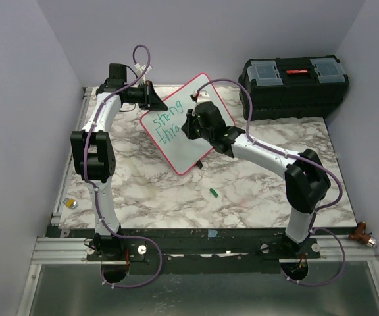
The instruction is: Write a sentence on the whiteboard
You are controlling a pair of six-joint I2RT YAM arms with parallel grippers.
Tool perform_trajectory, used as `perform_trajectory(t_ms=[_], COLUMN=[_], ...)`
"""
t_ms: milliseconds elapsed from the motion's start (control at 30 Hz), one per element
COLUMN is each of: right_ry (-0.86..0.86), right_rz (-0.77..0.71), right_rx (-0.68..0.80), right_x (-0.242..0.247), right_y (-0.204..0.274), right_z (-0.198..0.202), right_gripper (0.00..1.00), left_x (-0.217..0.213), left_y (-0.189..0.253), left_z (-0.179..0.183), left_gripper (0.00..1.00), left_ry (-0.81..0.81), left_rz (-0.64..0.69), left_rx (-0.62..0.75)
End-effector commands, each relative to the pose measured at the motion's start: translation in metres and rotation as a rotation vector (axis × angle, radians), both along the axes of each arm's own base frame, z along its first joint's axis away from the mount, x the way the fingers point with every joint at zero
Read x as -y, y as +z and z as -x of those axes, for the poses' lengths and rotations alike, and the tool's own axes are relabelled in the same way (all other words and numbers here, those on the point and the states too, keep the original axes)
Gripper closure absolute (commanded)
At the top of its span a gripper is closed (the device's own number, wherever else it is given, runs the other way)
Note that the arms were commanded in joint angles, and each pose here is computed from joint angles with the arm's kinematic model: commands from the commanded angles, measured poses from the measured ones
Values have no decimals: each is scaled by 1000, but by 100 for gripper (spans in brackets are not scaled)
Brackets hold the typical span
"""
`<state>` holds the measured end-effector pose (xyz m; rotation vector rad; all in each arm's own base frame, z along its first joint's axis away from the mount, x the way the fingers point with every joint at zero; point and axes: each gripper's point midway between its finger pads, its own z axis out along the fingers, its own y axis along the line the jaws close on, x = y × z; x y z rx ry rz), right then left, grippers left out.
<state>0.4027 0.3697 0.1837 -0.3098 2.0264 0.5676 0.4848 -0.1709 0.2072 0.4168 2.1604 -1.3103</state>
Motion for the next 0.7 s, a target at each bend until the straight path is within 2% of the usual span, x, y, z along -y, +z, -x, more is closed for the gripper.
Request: perform_trajectory(t_ms=[0,300,533,667], right_ry=[46,42,21,-2], right_rz=[-19,-13,-96,-76], right_rx=[-1,6,139,153], right_x=[-12,-6,7,11], right_y=[0,3,48,49], right_z=[-1,2,7,3], right_gripper=[99,99,99,99], left_x=[10,9,10,9], left_y=[7,6,6,6], left_z=[6,6,6,6], left_gripper=[100,100,100,100], left_ry=[-45,-44,-44,-43], left_rz=[-21,-21,-22,-22], left_rx=[77,73,73,74])
